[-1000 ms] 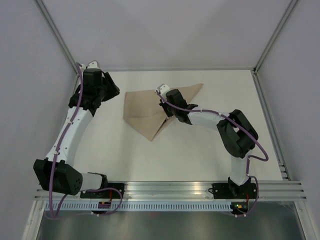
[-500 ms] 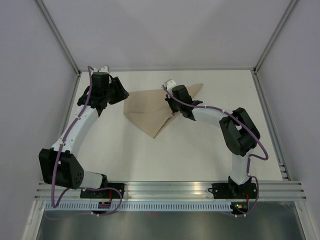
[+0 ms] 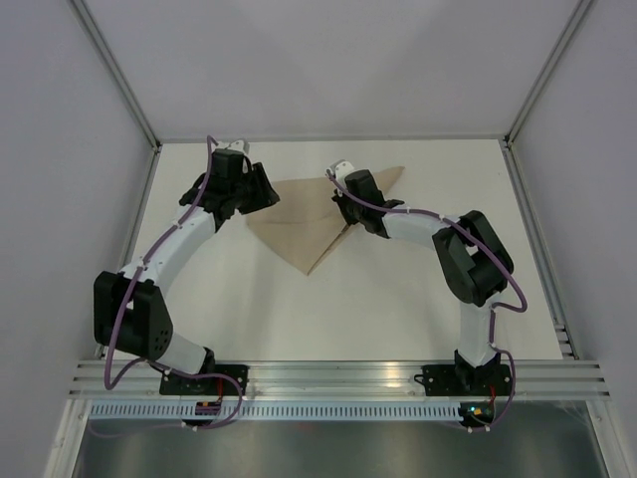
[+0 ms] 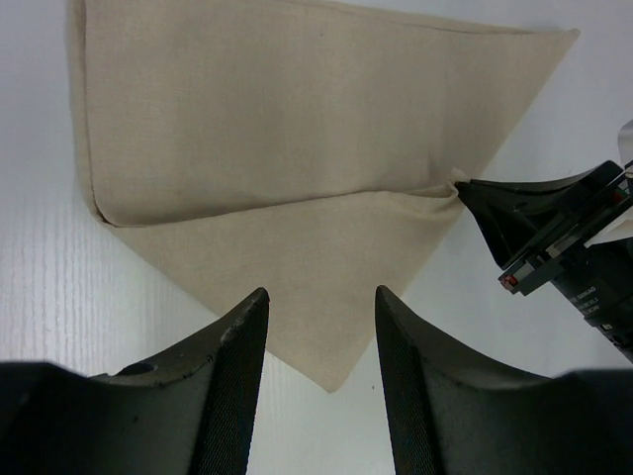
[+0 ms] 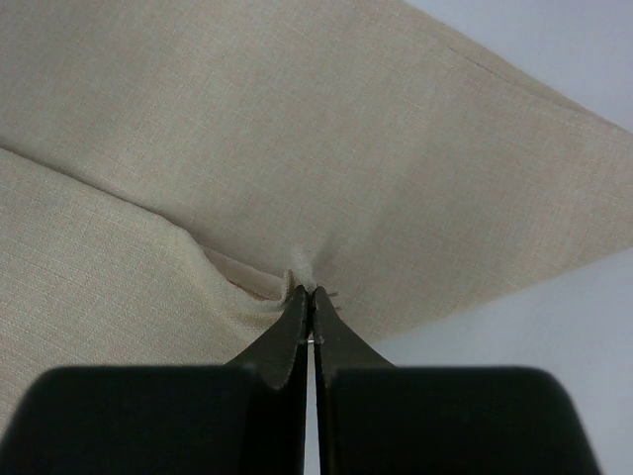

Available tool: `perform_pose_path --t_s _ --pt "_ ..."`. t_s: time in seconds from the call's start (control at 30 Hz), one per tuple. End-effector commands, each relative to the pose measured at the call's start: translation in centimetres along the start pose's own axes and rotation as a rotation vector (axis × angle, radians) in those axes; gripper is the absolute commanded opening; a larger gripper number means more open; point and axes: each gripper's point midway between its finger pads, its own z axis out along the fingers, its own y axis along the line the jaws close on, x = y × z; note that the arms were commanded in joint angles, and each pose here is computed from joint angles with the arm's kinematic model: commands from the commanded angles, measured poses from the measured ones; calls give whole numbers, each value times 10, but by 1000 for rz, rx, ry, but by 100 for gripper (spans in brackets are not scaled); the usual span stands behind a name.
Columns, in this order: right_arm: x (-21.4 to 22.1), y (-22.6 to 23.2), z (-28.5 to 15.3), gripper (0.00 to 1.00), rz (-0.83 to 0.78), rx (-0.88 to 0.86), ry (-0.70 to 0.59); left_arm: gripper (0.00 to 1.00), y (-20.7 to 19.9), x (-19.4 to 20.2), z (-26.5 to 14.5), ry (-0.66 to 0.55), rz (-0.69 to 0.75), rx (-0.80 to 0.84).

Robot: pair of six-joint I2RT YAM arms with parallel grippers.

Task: Fold the napkin, place the utensils inside, and roll it up
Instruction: Fold the napkin

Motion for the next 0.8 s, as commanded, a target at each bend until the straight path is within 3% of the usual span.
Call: perform_pose_path --t_s 0.0,0.77 --pt "-17 -11 2 0 19 26 -37 53 -11 6 10 9 26 43" --pt "4 -28 -2 0 45 45 -5 55 -22 36 39 85 37 49"
